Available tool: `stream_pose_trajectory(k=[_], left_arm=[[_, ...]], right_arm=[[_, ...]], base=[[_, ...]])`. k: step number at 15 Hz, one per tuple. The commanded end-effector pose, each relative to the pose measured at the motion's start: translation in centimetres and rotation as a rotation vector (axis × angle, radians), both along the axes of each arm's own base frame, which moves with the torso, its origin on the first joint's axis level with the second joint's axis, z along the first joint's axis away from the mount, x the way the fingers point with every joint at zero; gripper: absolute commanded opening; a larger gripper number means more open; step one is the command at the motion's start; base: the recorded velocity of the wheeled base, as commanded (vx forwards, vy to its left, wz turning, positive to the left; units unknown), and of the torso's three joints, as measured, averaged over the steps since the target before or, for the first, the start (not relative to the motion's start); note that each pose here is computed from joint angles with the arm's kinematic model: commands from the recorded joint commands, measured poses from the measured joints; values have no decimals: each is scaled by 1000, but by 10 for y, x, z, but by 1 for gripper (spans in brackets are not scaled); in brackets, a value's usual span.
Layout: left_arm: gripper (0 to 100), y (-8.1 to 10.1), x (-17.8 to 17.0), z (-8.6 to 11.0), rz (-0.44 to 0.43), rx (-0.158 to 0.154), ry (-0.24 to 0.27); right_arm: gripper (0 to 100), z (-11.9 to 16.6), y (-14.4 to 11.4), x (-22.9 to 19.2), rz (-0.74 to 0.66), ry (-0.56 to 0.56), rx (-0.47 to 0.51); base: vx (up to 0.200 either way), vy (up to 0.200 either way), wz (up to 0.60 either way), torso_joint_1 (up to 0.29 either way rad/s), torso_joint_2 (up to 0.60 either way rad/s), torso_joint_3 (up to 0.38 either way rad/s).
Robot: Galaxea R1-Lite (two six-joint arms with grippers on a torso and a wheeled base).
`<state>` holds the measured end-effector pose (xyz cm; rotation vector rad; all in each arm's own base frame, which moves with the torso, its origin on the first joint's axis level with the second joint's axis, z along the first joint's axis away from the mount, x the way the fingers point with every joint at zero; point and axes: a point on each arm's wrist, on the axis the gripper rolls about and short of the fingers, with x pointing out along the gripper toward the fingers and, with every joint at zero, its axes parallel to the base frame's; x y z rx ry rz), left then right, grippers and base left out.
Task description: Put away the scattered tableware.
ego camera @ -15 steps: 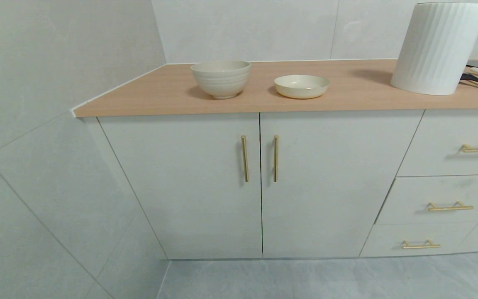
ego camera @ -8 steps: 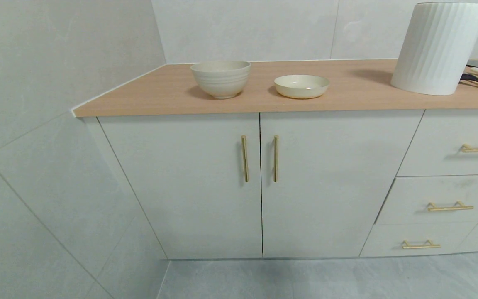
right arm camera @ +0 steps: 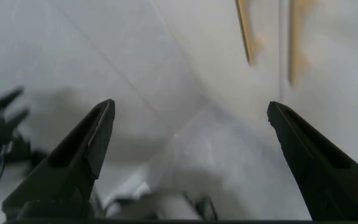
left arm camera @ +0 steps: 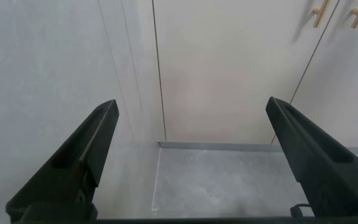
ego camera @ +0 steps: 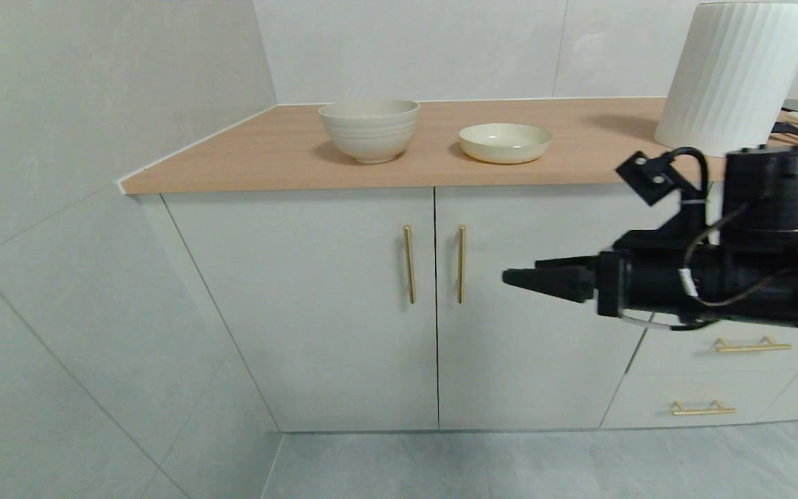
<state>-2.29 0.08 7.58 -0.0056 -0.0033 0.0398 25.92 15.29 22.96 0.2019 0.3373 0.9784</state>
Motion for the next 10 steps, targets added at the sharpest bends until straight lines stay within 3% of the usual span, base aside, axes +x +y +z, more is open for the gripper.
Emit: stream_pose_trajectory(k=[1, 6, 10], left_arm=[[100, 0, 0, 0, 0, -1, 0], [100, 0, 0, 0, -1, -1, 0], [100, 0, 0, 0, 0, -1, 0]], right_arm=[[100, -36, 46, 56, 32, 64, -10], [100, -65, 60, 83, -27, 8, -2], [100, -64, 62, 93, -101, -25, 40]], base=[[0, 0, 0, 0, 0, 0], [0, 0, 0, 0, 0, 0], [0, 0, 0, 0, 0, 0]])
